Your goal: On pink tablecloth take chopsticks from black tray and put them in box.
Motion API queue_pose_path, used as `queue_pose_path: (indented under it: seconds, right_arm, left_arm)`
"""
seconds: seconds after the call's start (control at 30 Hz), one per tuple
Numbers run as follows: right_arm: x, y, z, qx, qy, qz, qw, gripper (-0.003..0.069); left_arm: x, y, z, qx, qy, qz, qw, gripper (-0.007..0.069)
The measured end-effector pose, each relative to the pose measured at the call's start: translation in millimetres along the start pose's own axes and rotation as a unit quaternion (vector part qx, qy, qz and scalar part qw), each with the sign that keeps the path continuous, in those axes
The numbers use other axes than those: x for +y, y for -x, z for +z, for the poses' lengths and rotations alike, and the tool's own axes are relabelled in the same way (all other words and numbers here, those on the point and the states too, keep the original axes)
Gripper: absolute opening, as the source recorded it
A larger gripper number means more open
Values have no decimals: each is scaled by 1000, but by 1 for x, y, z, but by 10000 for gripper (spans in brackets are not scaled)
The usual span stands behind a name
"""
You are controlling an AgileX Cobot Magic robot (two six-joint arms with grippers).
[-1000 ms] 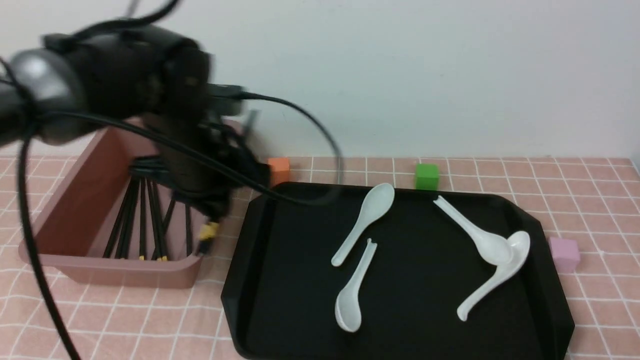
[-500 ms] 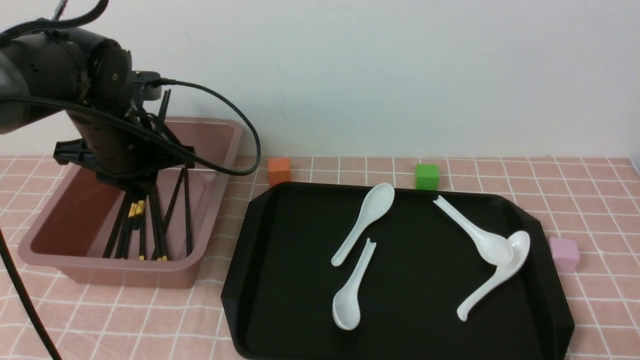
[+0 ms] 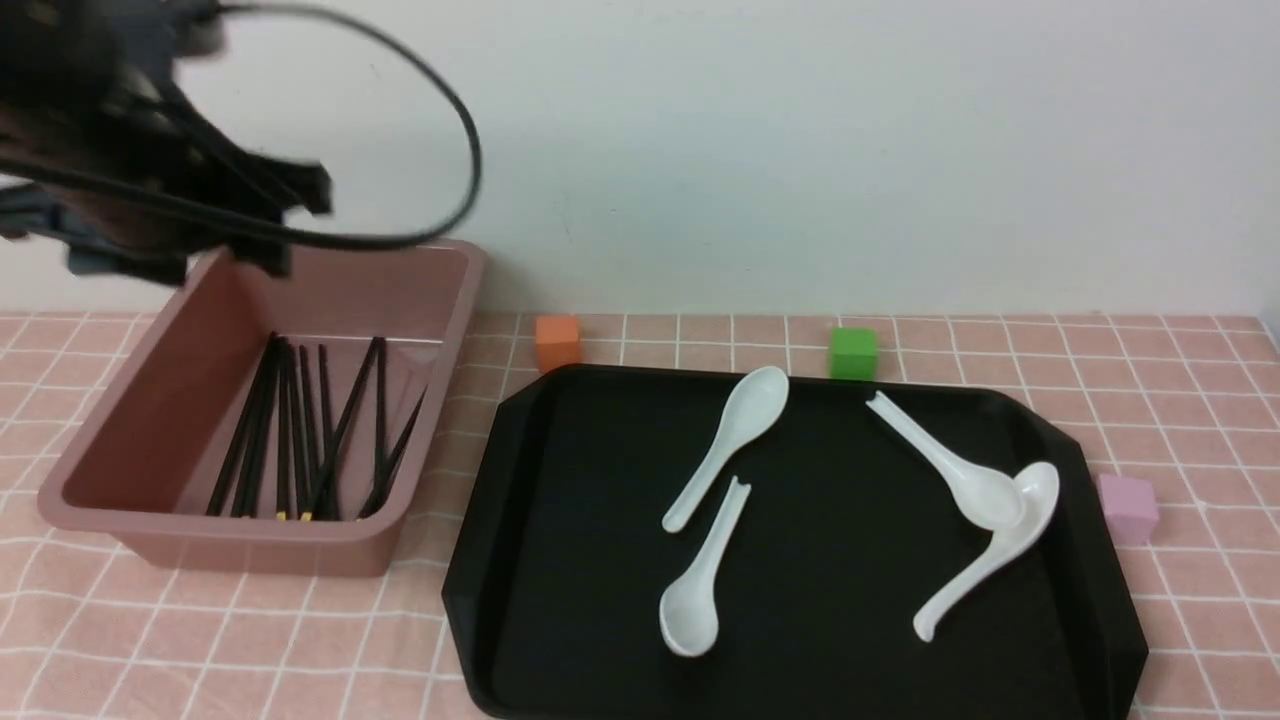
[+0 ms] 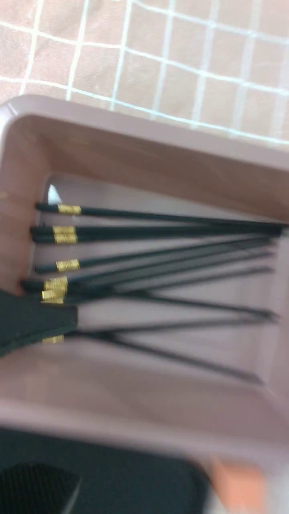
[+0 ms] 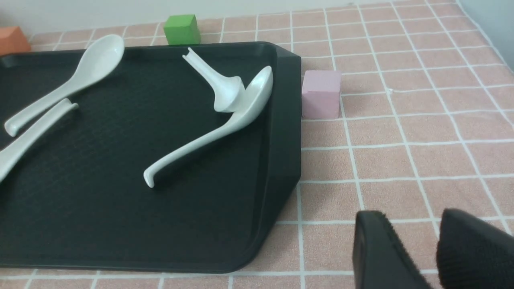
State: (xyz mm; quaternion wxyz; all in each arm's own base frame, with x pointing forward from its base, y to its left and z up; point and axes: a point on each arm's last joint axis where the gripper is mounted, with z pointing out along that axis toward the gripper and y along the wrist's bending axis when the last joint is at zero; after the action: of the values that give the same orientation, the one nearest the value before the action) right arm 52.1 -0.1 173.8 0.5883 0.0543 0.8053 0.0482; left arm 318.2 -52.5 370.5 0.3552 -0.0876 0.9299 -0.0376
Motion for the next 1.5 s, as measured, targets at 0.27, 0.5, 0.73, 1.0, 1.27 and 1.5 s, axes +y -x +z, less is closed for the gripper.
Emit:
queue_pose_path:
  seconds: [0.27,0.5,0.73,1.0,1.27,1.5]
  right_arm:
    - [0,0,0,0,0,0,1000,240]
    - [0,0,0,0,0,0,1000,240]
    - [0,0,0,0,0,0,1000,240]
    - [0,0,0,0,0,0,1000,240]
    - [0,0,0,0,0,0,1000,240]
    - [0,0,0,0,0,0,1000,240]
  left_arm:
    - [40,-89,-98,-106,-62,-19,992,69]
    - [65,-179,-102,-147,-124,-48,980,-13]
    - [84,-241,-97,-228,-170,-64,957,-13]
    - [91,-268,-79,-214,-166,-63,961,-13]
    - [94,-269,-76,-218,-143,-39,965,-13]
    - [100,-276,-77,-319,-122,-11,940,-13]
